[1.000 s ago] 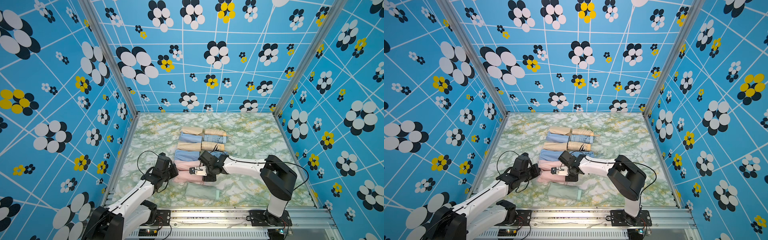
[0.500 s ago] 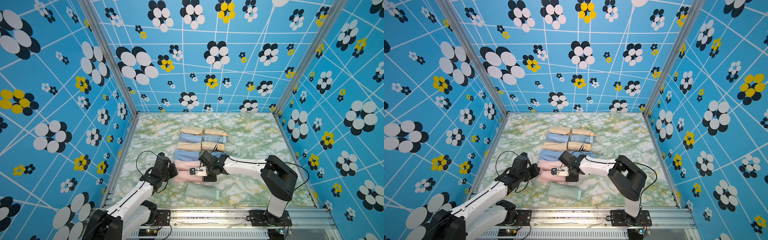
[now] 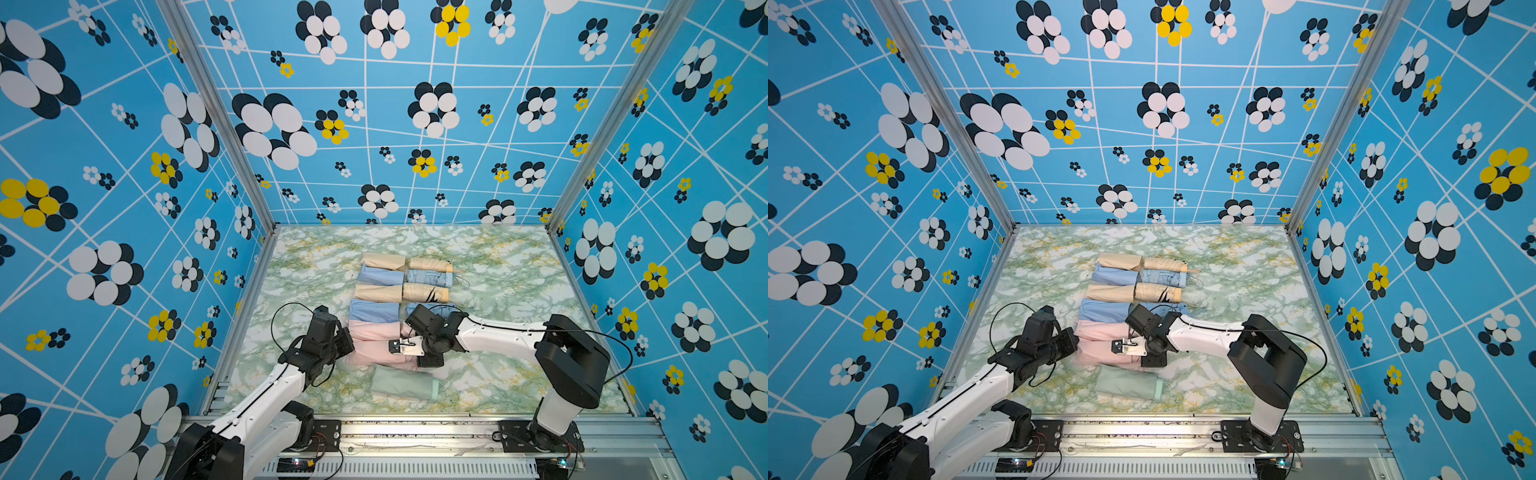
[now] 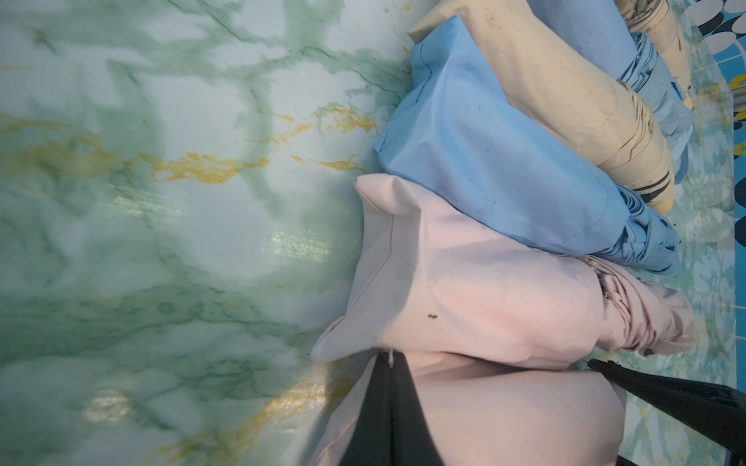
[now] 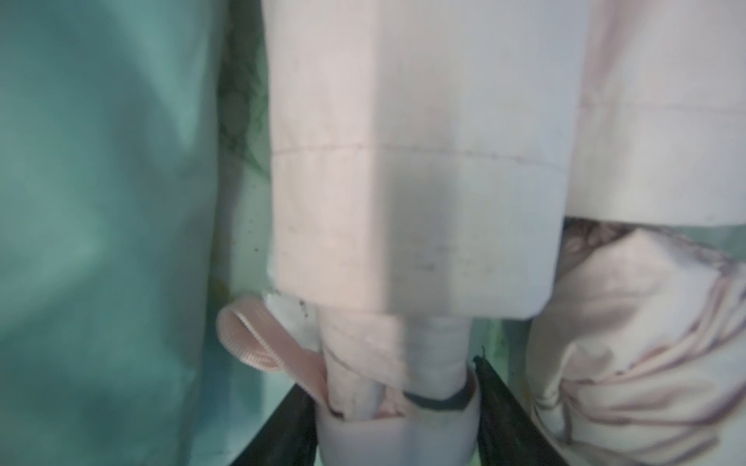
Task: Take umbrellas out of sleeves
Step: Take out the umbrella from the umbrella sleeve.
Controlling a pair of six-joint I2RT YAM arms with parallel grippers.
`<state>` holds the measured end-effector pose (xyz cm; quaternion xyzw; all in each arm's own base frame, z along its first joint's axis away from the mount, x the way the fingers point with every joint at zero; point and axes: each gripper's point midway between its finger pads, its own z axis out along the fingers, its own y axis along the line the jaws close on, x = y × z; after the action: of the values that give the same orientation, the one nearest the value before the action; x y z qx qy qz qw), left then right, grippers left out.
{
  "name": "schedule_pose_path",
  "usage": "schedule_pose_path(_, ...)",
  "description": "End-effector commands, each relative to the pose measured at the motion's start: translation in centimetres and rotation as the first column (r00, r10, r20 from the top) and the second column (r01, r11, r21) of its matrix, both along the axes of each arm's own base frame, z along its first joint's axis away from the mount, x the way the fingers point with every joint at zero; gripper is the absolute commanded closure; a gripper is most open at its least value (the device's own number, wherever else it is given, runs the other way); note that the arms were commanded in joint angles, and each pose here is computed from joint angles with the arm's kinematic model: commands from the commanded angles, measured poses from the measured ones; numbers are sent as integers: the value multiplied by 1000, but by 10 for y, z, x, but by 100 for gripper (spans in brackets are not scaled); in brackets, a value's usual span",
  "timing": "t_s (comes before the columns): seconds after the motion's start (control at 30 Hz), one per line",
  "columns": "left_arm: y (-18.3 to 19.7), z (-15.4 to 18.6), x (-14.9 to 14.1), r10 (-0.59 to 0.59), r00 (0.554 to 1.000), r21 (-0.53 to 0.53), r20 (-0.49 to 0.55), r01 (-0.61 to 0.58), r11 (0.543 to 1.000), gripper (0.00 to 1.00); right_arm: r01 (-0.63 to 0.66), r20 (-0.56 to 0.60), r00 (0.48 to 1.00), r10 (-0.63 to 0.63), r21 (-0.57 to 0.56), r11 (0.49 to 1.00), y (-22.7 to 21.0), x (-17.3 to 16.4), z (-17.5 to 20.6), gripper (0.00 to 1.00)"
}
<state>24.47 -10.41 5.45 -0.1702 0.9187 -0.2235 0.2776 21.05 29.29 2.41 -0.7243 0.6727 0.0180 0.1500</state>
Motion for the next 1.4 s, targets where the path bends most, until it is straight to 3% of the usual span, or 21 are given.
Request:
schedule_pose_path(0.0,7,0,0,13,1000,23,6,-13,1000,100,15,-13,1000,-16,-83,996,-27,-7,-3,68)
schedule_pose_path(1.37,8,7,10,25,1000,3,16,-25,1000,100,108,70,993,-93,-259,960,-108,9,-4,66)
